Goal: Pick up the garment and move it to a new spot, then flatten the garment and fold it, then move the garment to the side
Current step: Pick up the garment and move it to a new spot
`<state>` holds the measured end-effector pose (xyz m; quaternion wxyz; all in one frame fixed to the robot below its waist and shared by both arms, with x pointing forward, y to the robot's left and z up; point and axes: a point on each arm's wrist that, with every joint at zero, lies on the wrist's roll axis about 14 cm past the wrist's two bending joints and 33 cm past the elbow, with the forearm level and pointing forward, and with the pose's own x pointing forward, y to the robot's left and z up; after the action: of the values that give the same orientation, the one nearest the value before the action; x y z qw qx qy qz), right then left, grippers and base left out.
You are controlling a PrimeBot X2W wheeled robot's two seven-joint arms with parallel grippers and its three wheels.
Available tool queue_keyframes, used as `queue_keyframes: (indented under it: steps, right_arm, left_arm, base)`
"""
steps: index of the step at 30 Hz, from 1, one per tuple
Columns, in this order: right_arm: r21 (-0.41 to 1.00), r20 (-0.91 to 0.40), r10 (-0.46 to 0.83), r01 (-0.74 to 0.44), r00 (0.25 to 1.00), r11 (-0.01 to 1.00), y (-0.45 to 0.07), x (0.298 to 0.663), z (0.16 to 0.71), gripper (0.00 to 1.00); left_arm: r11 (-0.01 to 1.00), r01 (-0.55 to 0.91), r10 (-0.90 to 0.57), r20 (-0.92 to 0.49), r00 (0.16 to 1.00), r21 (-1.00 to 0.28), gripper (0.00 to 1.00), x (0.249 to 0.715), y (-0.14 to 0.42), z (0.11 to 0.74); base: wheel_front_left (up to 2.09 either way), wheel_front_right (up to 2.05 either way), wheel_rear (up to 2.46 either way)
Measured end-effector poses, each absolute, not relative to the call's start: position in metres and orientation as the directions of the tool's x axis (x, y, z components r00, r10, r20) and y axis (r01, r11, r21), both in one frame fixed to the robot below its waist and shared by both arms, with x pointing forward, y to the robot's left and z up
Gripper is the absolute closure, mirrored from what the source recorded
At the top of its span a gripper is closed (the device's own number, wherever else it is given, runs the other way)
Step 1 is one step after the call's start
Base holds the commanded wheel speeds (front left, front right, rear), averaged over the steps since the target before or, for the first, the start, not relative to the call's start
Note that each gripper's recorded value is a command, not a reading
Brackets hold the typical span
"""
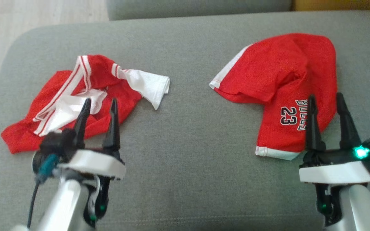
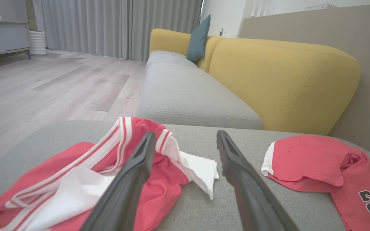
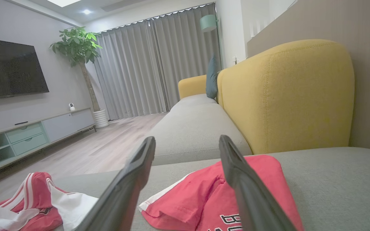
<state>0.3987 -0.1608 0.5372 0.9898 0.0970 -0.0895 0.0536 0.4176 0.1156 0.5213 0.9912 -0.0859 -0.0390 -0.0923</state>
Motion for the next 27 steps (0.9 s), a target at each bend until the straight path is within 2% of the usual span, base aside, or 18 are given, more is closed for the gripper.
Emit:
queue_keyframes:
  steps: [5, 14, 27]
  right_arm:
    - [0.182, 0.192, 0.098, -0.134, 0.976, 0.974, -0.158, 0.394, 0.54, 0.0]
    - [0.184, 0.175, 0.095, -0.128, 0.98, 0.975, -0.159, 0.391, 0.534, 0.0]
    - [0.19, 0.133, 0.098, -0.123, 0.986, 0.974, -0.157, 0.399, 0.518, 0.0]
  left_arm:
    - [0.973, 0.135, -0.115, 0.109, 0.987, -0.187, 0.0, 0.4, 0.123, 0.524]
    - [0.971, 0.145, -0.121, 0.135, 0.984, -0.19, 0.0, 0.405, 0.121, 0.529]
    - [0.972, 0.133, -0.124, 0.058, 0.991, -0.195, 0.0, 0.411, 0.123, 0.499]
  base:
    - [0.0, 0.0, 0.0]
    - [0.0, 0.0, 0.0]
    - [0.0, 0.0, 0.0]
